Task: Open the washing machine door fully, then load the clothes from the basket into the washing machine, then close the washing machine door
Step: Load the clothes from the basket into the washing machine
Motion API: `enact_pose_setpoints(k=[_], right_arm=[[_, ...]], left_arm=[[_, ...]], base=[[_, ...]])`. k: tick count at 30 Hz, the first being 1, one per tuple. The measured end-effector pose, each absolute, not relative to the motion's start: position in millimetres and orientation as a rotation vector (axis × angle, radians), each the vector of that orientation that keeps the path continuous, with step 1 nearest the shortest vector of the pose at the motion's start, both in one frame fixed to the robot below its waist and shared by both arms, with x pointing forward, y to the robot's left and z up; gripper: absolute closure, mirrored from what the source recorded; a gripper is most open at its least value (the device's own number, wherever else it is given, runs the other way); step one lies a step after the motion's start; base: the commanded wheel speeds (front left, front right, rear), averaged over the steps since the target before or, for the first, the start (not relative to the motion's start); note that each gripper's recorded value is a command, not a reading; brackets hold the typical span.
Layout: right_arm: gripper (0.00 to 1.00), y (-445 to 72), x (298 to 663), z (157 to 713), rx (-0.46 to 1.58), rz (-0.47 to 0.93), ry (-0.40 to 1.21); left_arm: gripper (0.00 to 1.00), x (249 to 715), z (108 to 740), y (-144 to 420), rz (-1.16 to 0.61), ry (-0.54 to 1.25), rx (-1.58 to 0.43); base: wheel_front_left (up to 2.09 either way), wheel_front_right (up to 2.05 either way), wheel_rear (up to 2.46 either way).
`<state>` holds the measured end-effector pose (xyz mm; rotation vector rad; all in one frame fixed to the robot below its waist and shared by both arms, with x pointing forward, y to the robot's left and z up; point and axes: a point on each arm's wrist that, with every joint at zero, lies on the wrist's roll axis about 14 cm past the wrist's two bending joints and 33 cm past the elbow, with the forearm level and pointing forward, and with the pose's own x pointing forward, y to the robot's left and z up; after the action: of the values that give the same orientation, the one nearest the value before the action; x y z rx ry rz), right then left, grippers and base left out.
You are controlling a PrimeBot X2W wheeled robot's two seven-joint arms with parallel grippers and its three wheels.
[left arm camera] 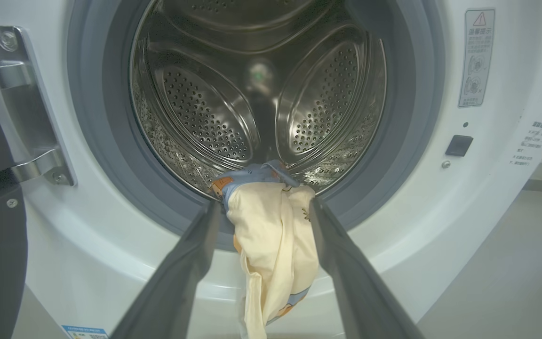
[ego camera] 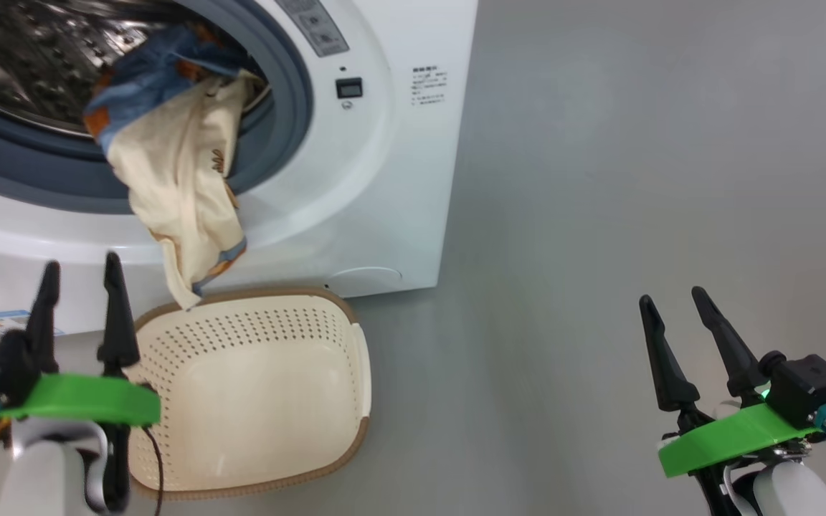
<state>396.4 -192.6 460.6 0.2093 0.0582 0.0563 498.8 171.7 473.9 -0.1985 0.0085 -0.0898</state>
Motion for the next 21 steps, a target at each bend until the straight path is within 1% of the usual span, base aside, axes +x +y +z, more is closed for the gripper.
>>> enact_pose_setpoints(k=[8, 21], right_arm=[[0.00, -186, 385, 469, 0.215, 0.080, 0.041], [0.00, -184, 368, 474, 0.210, 0.095, 0.030]], left_arm=[[0.00, 448, 468, 185, -0.058, 0.038, -0.189], [0.00, 394, 466, 204, 0.002, 0.039, -0.188]], base=[[0.00, 0.00, 0.00], [0.00, 0.00, 0.00]])
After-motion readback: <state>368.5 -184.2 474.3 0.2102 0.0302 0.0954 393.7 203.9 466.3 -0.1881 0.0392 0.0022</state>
